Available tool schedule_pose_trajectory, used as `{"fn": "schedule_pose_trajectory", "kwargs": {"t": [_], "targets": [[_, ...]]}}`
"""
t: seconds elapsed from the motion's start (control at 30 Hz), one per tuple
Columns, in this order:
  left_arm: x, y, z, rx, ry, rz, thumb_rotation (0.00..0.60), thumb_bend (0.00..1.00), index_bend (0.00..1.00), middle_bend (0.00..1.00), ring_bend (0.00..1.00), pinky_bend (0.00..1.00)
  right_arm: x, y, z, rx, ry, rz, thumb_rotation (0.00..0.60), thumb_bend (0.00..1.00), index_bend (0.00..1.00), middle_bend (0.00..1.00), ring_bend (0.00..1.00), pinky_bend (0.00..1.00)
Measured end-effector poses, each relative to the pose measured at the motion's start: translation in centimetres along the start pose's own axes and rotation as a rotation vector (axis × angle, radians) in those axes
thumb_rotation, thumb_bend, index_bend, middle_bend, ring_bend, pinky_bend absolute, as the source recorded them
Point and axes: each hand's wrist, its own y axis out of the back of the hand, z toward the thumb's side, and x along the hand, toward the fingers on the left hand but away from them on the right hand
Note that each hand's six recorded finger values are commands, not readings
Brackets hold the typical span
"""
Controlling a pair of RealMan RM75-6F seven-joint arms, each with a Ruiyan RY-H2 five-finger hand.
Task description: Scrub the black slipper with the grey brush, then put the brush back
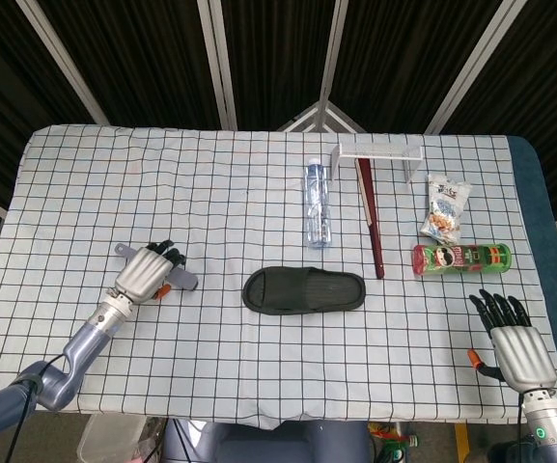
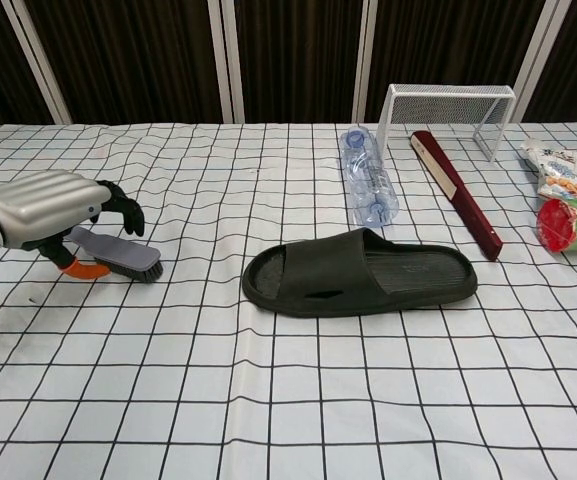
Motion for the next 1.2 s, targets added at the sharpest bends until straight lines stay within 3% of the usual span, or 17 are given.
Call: {"fn": "schedule_pose_trajectory", "kwargs": {"t": [0.4, 1.2], "targets": [[0.72, -0.87, 0.41, -0.007, -0.008, -0.026, 0.600, 0.42, 0.41, 0.41, 0.23, 0.39, -0.09, 0.02, -0.26, 0.001, -0.009, 0.000, 0.524, 0.41, 0.00, 0.00, 0.00, 0.00], [0.70, -0.11, 0.57, 0.000, -0.021, 0.005, 0.600, 0.42, 0.43, 0.41, 0.23, 0.39, -0.16, -0.26, -0.16, 0.006, -0.011, 0.012, 0.524, 0.41, 0.00, 0.00, 0.00, 0.00]]}}
